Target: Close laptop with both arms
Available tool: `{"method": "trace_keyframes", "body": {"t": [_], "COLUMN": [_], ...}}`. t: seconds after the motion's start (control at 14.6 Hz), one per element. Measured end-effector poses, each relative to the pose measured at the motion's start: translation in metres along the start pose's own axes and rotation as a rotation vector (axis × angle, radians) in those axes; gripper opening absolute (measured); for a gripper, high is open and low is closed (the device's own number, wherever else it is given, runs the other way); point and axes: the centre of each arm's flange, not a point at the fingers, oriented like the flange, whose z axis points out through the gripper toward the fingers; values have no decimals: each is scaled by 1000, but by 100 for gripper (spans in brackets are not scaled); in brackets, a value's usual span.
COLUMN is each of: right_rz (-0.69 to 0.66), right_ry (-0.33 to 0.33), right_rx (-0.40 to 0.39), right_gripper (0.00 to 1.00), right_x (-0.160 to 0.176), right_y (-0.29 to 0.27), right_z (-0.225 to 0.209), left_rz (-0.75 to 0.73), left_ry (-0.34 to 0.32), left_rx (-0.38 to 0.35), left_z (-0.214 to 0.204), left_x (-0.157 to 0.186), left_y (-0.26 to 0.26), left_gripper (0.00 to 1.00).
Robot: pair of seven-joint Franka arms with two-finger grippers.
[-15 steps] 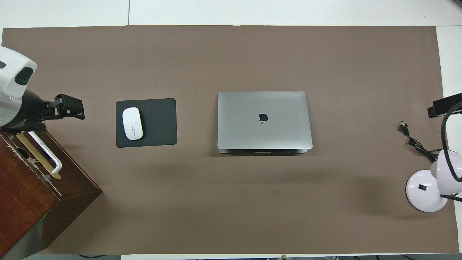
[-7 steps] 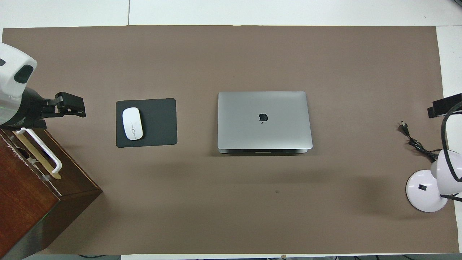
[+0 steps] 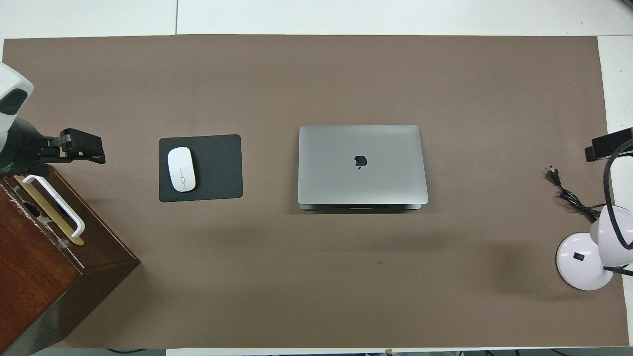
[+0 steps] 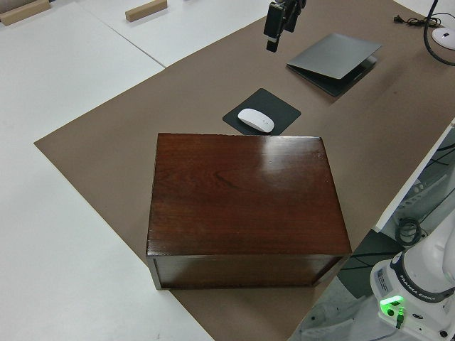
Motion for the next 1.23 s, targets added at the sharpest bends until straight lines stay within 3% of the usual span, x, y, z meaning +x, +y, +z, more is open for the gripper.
{"method": "trace_keyframes", "body": {"t": [1.23], "right_rz": [-4], "right_ry": [0], "right_rx": [0], "right_gripper": [100], "right_x": [0], "right_y": [-2], "right_z": [0], "left_rz": [-10], "left_ry": [-5], "left_rx": [0], "left_z": [1], "left_x": [2], "left_y": [-7], "left_gripper": [100]}}
